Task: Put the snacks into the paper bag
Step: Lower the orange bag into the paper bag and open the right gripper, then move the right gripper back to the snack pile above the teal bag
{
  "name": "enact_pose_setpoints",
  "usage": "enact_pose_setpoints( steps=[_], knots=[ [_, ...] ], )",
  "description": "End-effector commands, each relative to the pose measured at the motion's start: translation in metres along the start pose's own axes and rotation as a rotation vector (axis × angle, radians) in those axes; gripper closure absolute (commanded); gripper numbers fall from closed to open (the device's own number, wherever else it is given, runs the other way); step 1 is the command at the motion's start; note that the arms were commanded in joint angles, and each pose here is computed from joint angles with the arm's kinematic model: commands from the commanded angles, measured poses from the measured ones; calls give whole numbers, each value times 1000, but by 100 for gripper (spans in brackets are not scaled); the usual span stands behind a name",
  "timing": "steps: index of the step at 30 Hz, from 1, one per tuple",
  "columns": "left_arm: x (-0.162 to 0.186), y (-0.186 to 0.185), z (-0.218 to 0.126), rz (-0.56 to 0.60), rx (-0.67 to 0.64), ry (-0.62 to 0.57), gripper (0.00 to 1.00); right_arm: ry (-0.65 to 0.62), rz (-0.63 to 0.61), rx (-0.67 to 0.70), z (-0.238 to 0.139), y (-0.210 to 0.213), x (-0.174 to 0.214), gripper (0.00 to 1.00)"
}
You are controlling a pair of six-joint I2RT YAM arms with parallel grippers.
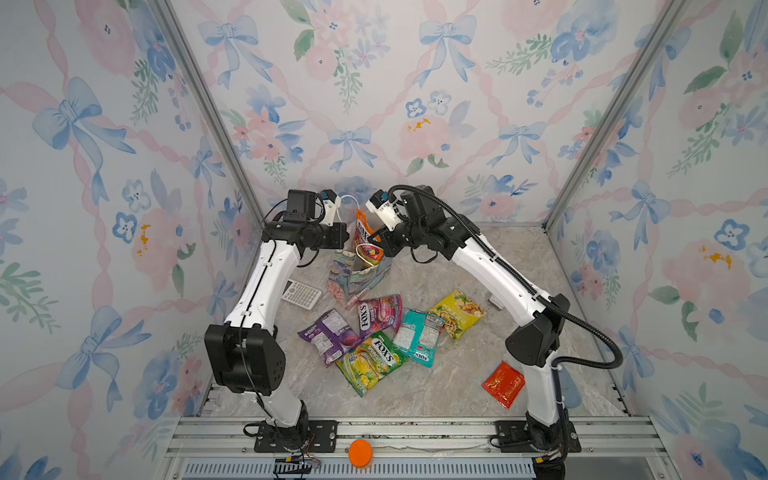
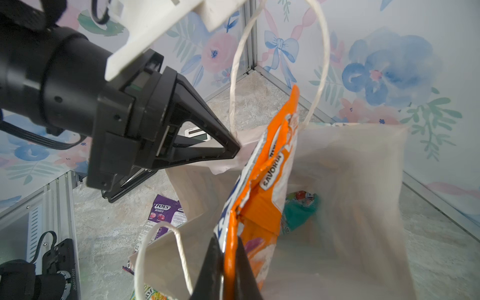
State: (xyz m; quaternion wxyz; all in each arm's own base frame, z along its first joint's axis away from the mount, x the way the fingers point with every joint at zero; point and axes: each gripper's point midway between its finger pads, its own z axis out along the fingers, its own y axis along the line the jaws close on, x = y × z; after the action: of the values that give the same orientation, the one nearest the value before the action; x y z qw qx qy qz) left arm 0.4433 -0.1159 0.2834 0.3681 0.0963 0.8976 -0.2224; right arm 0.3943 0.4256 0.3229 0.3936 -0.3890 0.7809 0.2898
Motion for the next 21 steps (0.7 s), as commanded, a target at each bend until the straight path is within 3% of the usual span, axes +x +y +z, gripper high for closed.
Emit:
enact_pose_setpoints(
  steps=[1, 8, 11, 17, 21],
  knots=[
    [1, -5, -10, 23, 9, -5, 100, -38, -5, -8, -6, -2, -14, 100],
    [1, -4, -9, 21, 10, -3, 100, -33, 11, 20, 1, -16, -14, 100],
    [1, -4, -9, 22, 10, -4, 100, -31, 28, 33, 5, -22, -13, 94],
    [1, -3, -9, 21, 4, -2, 100, -73, 76, 95, -6, -42, -24, 49],
    [1, -1, -10, 22, -6, -4, 100, -116, 117, 140, -23, -55, -36, 33]
  ],
)
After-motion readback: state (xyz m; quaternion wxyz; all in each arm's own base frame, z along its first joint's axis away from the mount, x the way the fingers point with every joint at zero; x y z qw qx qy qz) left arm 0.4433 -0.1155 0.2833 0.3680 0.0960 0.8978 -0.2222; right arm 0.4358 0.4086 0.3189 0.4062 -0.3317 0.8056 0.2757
